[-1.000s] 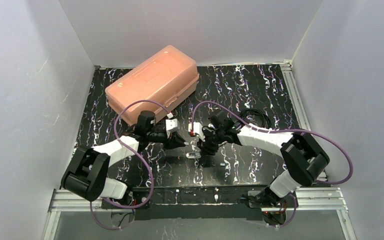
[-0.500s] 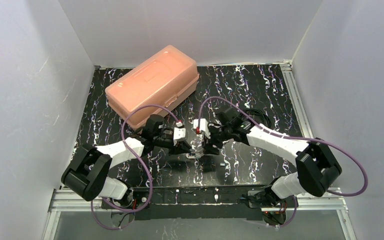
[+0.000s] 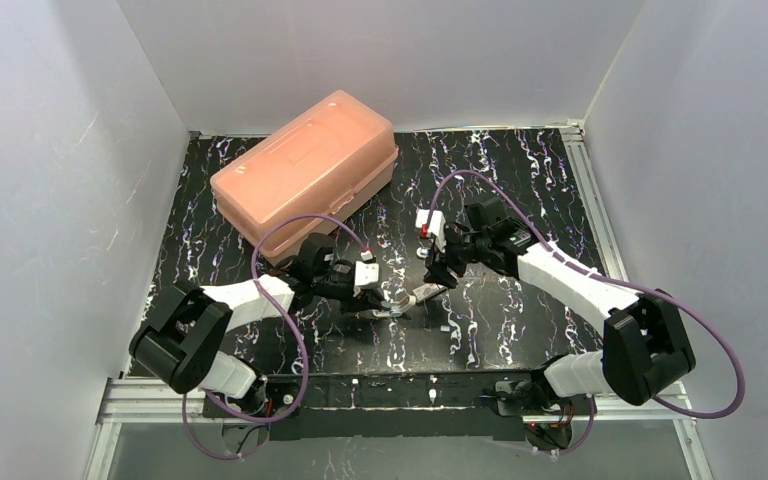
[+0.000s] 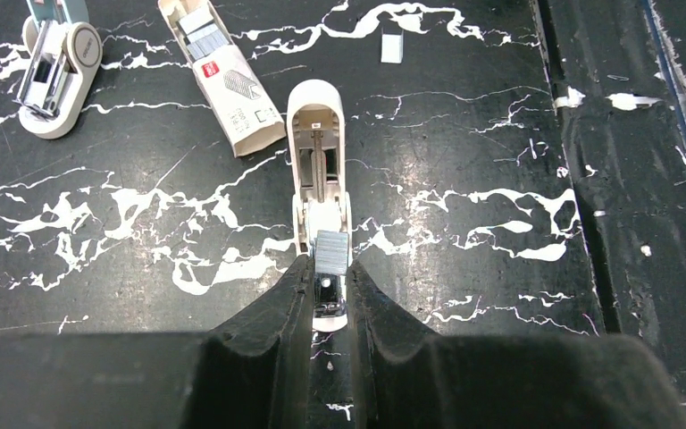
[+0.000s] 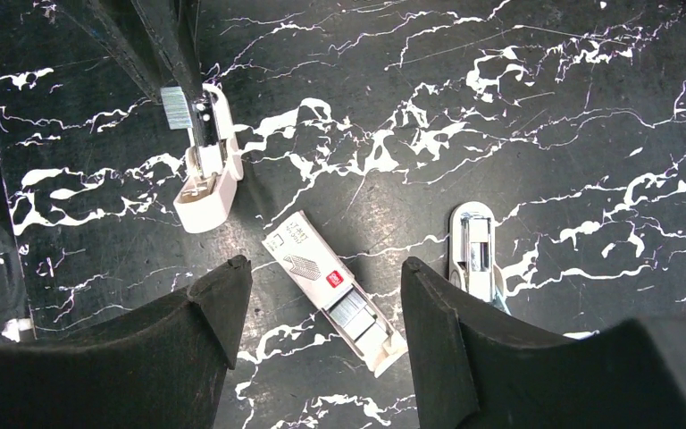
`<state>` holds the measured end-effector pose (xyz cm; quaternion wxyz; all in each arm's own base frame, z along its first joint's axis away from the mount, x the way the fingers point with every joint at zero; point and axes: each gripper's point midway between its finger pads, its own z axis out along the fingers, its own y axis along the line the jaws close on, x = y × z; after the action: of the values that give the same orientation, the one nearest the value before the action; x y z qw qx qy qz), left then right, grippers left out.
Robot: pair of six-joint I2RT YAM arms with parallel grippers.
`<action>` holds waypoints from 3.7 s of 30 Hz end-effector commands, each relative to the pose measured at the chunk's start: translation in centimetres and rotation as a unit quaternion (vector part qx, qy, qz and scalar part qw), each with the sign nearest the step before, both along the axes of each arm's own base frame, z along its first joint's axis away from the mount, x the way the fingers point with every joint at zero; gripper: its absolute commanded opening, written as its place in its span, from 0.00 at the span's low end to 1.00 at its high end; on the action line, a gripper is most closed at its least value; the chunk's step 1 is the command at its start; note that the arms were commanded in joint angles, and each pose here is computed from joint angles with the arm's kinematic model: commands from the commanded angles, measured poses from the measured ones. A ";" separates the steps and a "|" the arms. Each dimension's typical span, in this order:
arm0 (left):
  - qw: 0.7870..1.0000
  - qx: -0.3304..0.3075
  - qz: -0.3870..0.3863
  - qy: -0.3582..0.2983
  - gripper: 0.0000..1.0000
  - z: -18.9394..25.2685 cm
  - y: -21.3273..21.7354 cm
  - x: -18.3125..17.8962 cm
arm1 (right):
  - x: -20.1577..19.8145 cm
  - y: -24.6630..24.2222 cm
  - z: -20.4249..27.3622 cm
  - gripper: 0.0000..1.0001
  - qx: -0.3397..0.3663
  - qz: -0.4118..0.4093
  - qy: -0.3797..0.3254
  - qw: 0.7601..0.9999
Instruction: Load the staples into the stapler
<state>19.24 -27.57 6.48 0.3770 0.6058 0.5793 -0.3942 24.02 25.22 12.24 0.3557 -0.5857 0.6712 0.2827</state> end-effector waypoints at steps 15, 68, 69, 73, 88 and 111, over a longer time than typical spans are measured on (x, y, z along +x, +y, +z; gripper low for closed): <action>1.000 0.022 0.005 0.011 0.00 -1.4 -0.3 0.1 | 0.5 -0.3 0.3 0.69 0.013 0.000 -0.008 1.000; 1.000 0.018 0.019 0.017 0.00 -1.3 -0.9 0.9 | 0.6 -0.5 -0.8 0.69 0.002 -0.003 0.000 1.000; 0.999 0.019 0.019 0.018 0.00 -1.3 -0.9 0.9 | 0.6 -0.5 -0.8 0.69 0.002 -0.003 0.000 1.000; 0.999 0.021 0.022 0.018 0.00 -1.4 -0.9 1.0 | 0.6 -0.5 -0.8 0.69 0.002 -0.003 0.001 1.000; 0.999 0.019 0.016 0.022 0.00 -1.5 -0.9 0.8 | 0.6 -0.5 -0.9 0.68 0.001 -0.004 0.001 1.000; 0.999 0.035 0.006 0.025 0.00 -1.6 -0.6 0.5 | 0.6 -0.5 -1.2 0.69 -0.001 -0.001 0.007 1.000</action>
<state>19.67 -27.80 4.29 0.3425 0.6024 0.6101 -0.3842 24.54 24.60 11.26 0.3478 -0.5815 0.6798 0.2807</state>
